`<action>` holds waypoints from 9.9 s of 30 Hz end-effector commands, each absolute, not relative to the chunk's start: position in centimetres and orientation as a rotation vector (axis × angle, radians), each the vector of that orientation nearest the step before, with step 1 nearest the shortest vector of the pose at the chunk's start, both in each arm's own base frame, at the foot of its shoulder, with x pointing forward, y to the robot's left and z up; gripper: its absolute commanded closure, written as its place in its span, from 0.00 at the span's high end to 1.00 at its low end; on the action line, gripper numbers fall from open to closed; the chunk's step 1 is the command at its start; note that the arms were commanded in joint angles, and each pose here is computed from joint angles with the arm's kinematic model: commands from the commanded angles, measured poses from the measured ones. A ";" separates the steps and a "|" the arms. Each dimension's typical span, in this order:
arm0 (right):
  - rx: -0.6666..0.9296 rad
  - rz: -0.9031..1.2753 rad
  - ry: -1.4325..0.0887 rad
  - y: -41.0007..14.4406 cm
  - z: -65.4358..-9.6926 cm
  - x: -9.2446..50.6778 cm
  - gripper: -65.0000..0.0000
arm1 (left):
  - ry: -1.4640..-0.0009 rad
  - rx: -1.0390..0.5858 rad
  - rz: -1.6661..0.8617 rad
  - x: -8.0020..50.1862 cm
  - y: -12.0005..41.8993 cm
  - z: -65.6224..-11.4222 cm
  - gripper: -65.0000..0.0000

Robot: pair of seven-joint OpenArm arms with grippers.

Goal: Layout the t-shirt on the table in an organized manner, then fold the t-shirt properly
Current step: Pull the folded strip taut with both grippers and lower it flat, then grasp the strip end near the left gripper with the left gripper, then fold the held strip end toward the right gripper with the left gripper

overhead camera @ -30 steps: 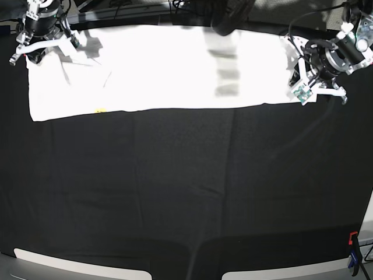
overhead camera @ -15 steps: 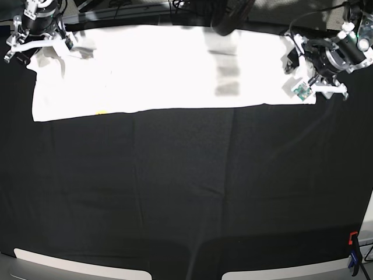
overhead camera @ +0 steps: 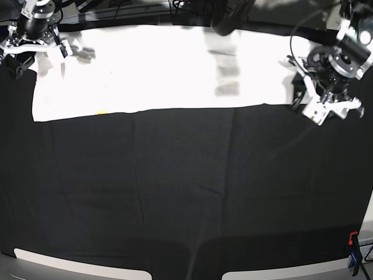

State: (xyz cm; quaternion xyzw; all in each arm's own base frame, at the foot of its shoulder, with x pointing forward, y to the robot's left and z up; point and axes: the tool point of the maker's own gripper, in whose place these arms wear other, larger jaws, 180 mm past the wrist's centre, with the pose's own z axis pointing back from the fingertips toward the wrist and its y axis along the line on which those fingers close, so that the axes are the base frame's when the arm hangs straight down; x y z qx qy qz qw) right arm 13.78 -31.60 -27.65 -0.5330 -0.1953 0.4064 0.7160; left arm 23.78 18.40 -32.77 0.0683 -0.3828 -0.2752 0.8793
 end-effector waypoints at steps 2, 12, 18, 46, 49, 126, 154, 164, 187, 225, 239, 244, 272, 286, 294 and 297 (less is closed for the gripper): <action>-1.207 0.887 -0.465 -31.6 -26.6 14.3 0.38 | -0.746 0.106 -0.526 23.4 19.3 -34.4 0.47; -1.206 0.868 -0.480 -31.6 -26.5 14.3 0.38 | -0.586 0.072 -0.464 20.2 20.4 -39.3 0.47; -1.206 0.861 -0.485 -31.6 -26.5 14.3 0.38 | -0.510 0.184 -0.502 18.5 23.2 -41.4 0.47; -1.064 0.558 -0.612 -30.3 -27.7 15.2 0.37 | -0.662 -0.184 -0.336 22.3 22.9 -33.9 0.47; -0.953 0.478 -0.702 -28.3 -28.4 17.1 0.37 | -0.720 -0.293 -0.328 22.5 22.6 -31.8 0.47; 0.669 0.020 -0.966 -30.3 -25.8 25.9 0.33 | -0.556 -0.868 0.140 19.6 23.5 -39.4 0.47; 0.669 0.020 -0.967 -30.3 -25.8 26.0 0.33 | -0.573 -0.861 0.158 19.5 21.0 -41.4 0.00; 0.669 0.020 -0.967 -30.3 -25.8 26.0 0.33 | -0.664 -0.691 0.059 23.6 25.8 -39.1 0.00; 0.674 0.022 -0.968 -30.3 -25.7 25.9 0.33 | -0.769 -0.693 -0.278 26.9 19.5 -29.9 0.00; 0.668 0.098 -0.993 -29.8 -23.7 28.0 0.33 | -0.778 -0.820 -0.446 21.7 -3.7 -31.7 0.19; 0.666 0.105 -0.972 -29.7 -24.0 27.8 0.33 | -0.755 -1.007 -0.500 19.9 -5.7 -29.5 0.41; 0.665 0.103 -0.970 -29.8 -24.1 27.7 0.40 | -0.755 -1.008 -0.500 19.9 -5.7 -29.5 0.41; 0.582 -0.017 -0.914 -33.4 -25.9 23.2 0.53 | -1.092 -0.082 -0.590 27.9 7.2 -23.9 0.41; 0.425 -0.206 -0.612 -37.5 -34.0 16.3 0.53 | -1.095 -0.283 -0.550 27.0 4.1 -23.3 0.41; 0.603 -0.213 -0.450 -32.5 -38.9 14.9 0.53 | -1.095 -0.283 -0.550 27.0 4.1 -23.3 0.41; 0.636 -0.200 -0.435 -31.1 -39.5 15.0 0.53 | -1.095 -0.282 -0.550 27.0 4.1 -23.3 0.41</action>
